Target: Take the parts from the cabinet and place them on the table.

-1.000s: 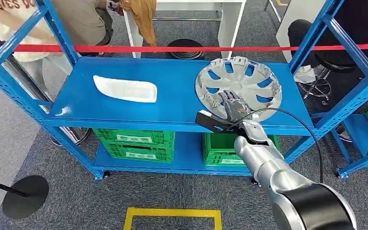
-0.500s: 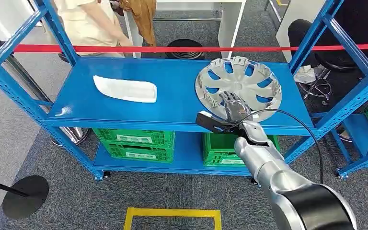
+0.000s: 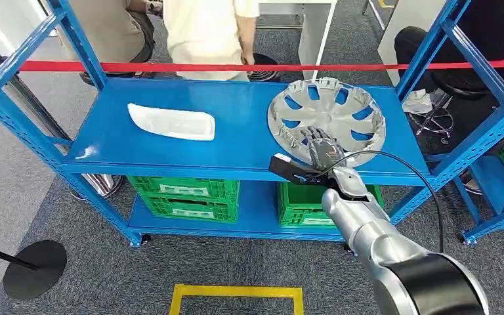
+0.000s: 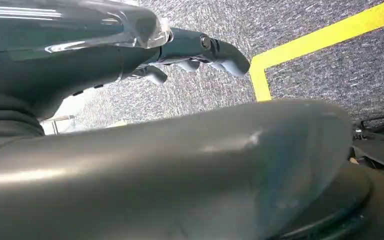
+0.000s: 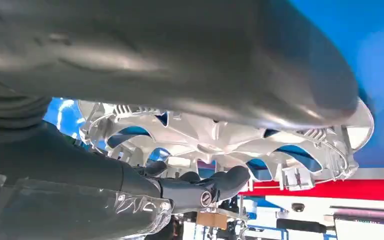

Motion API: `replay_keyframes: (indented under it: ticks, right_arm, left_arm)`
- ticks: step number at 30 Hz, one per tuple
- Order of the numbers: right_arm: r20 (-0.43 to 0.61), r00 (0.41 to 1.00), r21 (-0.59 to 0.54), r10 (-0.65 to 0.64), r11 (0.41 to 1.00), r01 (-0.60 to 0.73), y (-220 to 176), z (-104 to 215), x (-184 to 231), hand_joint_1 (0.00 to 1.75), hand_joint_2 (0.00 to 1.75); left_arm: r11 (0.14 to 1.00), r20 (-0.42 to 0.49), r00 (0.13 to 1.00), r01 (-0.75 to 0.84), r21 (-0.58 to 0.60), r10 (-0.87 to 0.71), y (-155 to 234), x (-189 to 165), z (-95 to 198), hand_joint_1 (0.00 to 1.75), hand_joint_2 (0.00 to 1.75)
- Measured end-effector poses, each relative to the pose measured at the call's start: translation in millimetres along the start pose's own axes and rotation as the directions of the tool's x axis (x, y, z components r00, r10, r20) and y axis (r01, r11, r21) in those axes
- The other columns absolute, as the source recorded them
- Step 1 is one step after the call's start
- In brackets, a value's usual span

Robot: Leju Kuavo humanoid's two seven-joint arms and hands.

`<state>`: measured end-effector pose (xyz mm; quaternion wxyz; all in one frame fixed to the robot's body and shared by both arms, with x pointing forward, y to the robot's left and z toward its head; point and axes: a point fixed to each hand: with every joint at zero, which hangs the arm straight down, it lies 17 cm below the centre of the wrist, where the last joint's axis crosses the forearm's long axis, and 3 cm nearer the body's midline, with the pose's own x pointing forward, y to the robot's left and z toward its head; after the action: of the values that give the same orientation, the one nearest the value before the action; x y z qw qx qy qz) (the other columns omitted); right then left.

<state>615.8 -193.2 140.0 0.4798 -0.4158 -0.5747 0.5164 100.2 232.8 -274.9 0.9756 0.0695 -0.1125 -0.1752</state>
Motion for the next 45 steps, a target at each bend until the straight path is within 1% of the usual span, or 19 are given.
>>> replay_keyframes:
  ticks: [45]
  right_arm:
    - [0.013,1.000,0.003,-0.001,1.000,0.000,2.4,0.9,4.6,0.00,0.00]
  left_arm:
    - [1.000,0.014,1.000,0.001,0.001,-0.001,0.4,2.8,-0.1,0.00,0.00]
